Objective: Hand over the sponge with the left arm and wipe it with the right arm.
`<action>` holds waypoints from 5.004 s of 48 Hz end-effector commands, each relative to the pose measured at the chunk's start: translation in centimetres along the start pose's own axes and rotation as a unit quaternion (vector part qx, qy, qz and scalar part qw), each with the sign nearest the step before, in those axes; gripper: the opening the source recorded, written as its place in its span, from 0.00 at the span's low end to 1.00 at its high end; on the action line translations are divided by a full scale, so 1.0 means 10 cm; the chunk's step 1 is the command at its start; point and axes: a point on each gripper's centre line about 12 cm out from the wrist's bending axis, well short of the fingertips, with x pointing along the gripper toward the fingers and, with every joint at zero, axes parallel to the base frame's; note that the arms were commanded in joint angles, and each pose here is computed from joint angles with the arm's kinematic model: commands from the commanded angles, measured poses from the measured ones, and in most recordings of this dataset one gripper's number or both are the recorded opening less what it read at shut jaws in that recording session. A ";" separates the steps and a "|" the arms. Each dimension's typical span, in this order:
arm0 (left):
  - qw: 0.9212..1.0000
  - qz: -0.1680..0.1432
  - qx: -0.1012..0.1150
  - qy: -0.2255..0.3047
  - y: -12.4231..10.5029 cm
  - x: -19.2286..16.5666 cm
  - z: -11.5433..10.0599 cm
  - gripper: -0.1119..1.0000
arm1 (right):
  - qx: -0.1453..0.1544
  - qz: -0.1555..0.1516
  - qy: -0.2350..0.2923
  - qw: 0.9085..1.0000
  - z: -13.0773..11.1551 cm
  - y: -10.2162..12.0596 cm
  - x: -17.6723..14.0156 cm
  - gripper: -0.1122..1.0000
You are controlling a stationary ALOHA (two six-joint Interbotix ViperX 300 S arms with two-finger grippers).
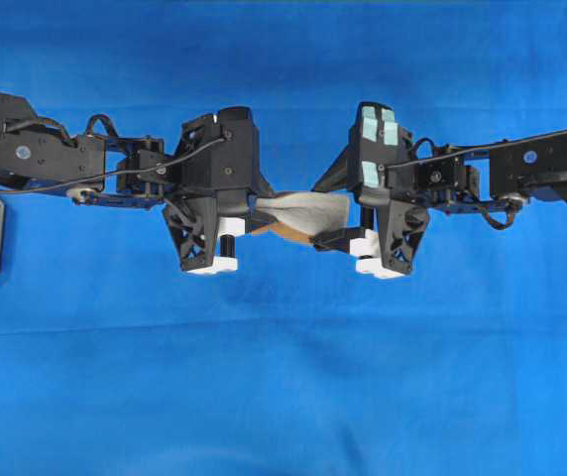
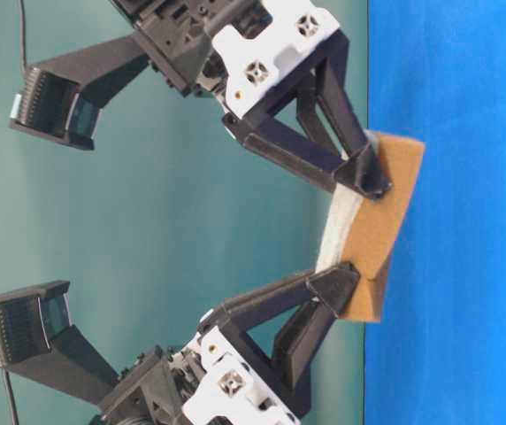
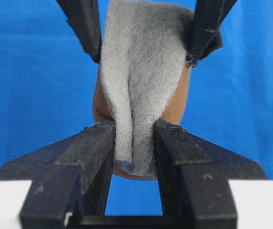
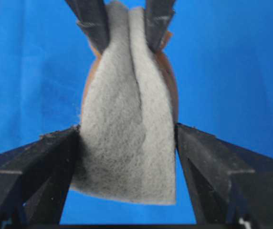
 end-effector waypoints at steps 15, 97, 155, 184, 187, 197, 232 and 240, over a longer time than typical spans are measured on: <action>0.999 -0.002 0.013 -0.030 -0.03 -0.08 0.12 0.29 | -0.008 0.000 -0.014 1.000 0.12 0.00 -0.04 0.69; 0.983 -0.003 0.010 -0.184 -0.09 -0.85 -0.20 0.91 | -0.007 -0.013 0.071 0.997 -0.58 -0.12 0.35 0.30; 0.984 -0.003 0.010 -0.178 -0.09 -0.84 -0.25 0.91 | 0.051 -0.112 0.039 0.992 -0.63 -1.13 0.30 0.30; 0.984 -0.003 0.010 -0.179 -0.09 -0.84 -0.24 0.91 | -0.001 0.050 0.093 0.994 -0.80 0.60 0.43 0.30; 0.984 -0.003 0.011 -0.179 -0.09 -0.84 -0.24 0.91 | 0.000 0.050 0.093 0.994 -0.80 0.60 0.43 0.30; 0.984 -0.003 0.010 -0.178 -0.09 -0.84 -0.25 0.91 | 0.013 0.010 0.088 0.996 -0.75 0.16 0.45 0.30; 0.984 -0.005 0.011 -0.176 -0.10 -0.82 -0.24 0.91 | 0.046 -0.125 0.066 0.989 -0.65 -1.31 0.25 0.28; 0.984 -0.005 0.011 -0.176 -0.11 -0.82 -0.24 0.91 | 0.016 -0.077 0.074 0.994 -0.66 -0.82 0.36 0.28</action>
